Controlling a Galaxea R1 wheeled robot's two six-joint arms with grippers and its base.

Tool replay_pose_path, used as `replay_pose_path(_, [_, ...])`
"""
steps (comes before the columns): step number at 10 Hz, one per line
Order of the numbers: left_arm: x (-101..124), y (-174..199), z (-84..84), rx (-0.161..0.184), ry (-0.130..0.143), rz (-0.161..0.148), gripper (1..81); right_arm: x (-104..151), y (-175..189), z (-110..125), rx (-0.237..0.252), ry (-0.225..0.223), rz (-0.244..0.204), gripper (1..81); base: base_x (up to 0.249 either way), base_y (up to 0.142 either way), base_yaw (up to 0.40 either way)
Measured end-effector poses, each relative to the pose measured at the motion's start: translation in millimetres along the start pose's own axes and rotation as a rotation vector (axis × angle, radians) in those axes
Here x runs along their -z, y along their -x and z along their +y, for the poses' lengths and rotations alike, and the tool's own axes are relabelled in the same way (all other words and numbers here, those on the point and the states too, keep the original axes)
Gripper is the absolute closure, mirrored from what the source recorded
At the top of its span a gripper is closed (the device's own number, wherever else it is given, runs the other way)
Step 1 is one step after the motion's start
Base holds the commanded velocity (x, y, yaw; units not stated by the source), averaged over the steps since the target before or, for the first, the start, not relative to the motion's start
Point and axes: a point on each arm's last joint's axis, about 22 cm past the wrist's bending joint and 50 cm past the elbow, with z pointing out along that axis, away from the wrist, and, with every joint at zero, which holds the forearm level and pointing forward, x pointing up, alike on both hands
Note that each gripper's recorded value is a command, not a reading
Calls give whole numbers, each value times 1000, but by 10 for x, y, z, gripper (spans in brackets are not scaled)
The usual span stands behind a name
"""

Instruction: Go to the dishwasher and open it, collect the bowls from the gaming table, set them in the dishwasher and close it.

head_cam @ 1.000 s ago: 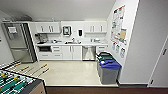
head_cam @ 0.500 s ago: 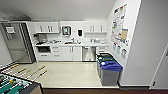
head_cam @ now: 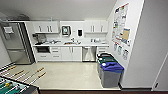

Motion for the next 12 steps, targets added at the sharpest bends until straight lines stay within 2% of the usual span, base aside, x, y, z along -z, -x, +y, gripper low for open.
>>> replay_pose_path(10, [5,26,-9,1,-1,-2,10,1,28,-3,-1,0,-3,10,91,79,0])
replay_pose_path(12, [5,22,-10,1,-1,-2,10,-2,27,-9,-1,-1,-3,10,104,0,0])
